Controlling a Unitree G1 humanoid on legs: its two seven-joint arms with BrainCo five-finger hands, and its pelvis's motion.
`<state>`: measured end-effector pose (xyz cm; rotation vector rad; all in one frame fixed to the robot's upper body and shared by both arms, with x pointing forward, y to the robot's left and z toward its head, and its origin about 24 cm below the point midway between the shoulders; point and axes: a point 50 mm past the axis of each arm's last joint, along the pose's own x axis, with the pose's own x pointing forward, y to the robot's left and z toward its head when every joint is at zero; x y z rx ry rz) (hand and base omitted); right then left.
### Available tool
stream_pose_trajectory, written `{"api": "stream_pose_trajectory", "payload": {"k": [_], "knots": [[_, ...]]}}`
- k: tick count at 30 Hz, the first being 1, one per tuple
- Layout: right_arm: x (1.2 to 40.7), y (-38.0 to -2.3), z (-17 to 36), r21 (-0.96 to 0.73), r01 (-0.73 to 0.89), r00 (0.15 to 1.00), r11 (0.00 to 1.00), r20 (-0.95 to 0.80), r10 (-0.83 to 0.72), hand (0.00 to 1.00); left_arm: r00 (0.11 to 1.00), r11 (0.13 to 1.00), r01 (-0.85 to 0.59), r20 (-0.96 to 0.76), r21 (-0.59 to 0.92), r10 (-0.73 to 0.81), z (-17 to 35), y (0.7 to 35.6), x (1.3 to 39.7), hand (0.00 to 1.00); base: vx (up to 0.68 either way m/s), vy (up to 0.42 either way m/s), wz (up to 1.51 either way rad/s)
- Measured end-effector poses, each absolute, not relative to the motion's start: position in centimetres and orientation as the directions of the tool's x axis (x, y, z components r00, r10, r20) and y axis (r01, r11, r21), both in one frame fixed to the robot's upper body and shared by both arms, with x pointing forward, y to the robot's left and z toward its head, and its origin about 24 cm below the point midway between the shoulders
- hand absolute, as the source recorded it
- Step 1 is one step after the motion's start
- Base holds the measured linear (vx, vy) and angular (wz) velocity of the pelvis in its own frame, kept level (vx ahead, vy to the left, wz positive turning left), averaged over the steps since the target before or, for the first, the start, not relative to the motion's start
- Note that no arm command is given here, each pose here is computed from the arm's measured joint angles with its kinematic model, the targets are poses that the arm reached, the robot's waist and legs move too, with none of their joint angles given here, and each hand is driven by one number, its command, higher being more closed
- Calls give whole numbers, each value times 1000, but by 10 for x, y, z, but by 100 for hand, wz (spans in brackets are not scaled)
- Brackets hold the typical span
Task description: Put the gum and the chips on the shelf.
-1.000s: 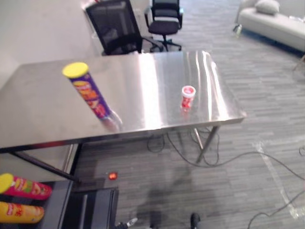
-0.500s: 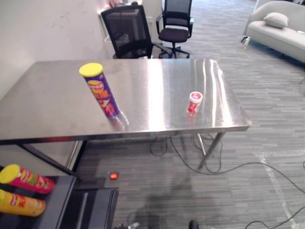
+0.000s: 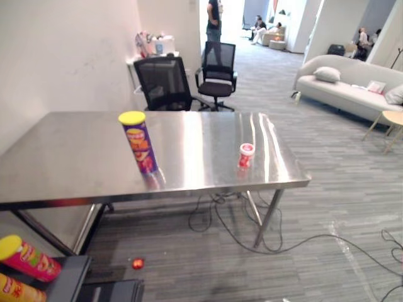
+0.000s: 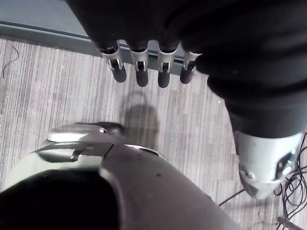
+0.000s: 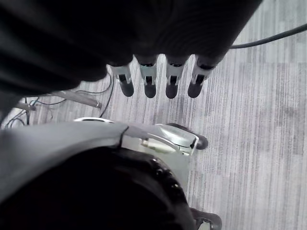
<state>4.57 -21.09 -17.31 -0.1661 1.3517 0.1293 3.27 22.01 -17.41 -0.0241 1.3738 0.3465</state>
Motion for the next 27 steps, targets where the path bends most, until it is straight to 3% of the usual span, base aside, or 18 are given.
{"api": "stream_pose_trajectory", "payload": {"k": [6,13,18,27], "knots": [[41,-208,-174,-35,-212,193,977,-981,7,0,111,922,-337,-964,191,240,-174,223,20,0,193,-203,9],[42,-207,-174,-26,-229,183,973,-983,17,0,204,918,-359,-946,166,251,-171,223,49,0,278,-157,9],[49,-205,-172,0,-190,227,982,-973,44,0,211,929,-327,-945,174,251,-171,224,49,0,125,110,-7],[42,-204,-174,-15,-201,215,979,-976,29,0,194,966,-168,-954,196,228,-172,222,45,0,55,75,14]]}}
